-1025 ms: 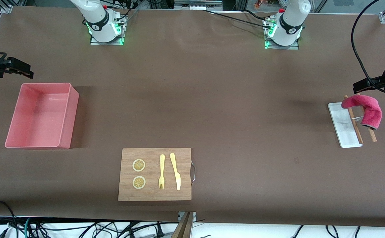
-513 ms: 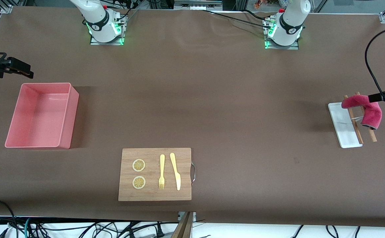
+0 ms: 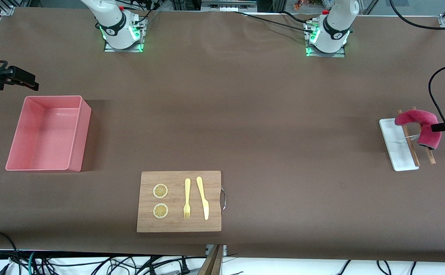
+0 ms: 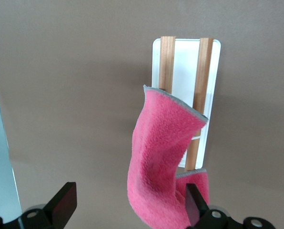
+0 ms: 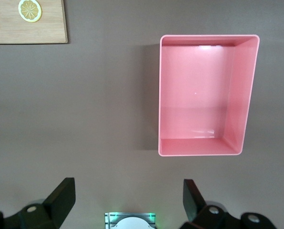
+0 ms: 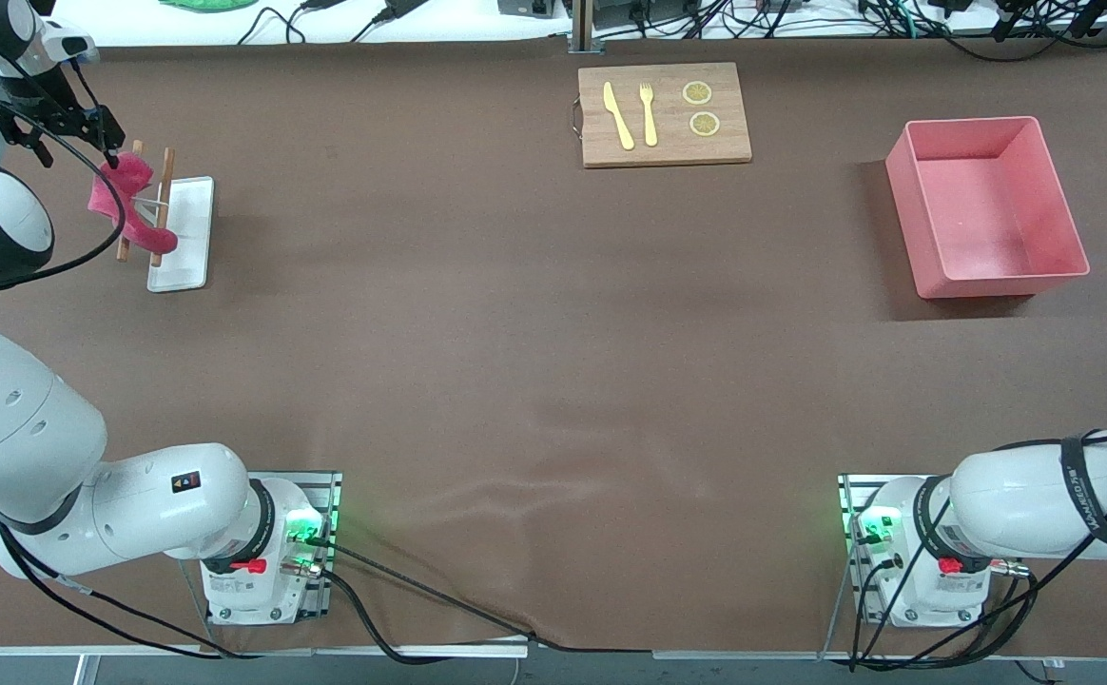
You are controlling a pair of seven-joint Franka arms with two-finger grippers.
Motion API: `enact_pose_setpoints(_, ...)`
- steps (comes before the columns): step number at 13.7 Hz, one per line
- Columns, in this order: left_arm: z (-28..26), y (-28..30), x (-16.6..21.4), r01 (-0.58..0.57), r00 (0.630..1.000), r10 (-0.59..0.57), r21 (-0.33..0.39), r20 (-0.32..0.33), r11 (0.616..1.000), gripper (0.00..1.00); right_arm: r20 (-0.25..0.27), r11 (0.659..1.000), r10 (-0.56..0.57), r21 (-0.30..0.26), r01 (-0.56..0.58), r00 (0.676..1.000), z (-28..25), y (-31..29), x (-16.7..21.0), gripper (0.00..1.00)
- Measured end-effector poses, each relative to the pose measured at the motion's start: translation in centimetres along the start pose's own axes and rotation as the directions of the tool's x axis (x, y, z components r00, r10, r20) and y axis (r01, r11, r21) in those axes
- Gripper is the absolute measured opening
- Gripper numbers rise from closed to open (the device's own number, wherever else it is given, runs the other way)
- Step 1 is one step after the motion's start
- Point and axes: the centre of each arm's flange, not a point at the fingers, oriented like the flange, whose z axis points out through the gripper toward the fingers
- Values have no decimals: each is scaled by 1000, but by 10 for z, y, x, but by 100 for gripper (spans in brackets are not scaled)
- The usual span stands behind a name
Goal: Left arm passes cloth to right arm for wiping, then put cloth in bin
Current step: 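Lower the left gripper onto the pink cloth and grasp it, then lift the pink cloth off the white tray with the left gripper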
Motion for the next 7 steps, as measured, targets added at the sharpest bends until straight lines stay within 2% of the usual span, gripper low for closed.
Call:
enact_pose_setpoints(2, 6, 1, 2, 3, 1000, -3, -14, 8, 1000, 98, 0, 1000, 0, 0, 0, 1000, 0, 0, 0, 100)
enact_pose_setpoints(3, 7, 1, 2, 3, 1000, -3, -15, 9, 1000, 90, 0, 1000, 0, 0, 0, 1000, 0, 0, 0, 100)
enact_pose_setpoints(7, 7, 0, 2, 2, 1000, -2, -15, 9, 1000, 45, 0, 1000, 0, 0, 0, 1000, 0, 0, 0, 100)
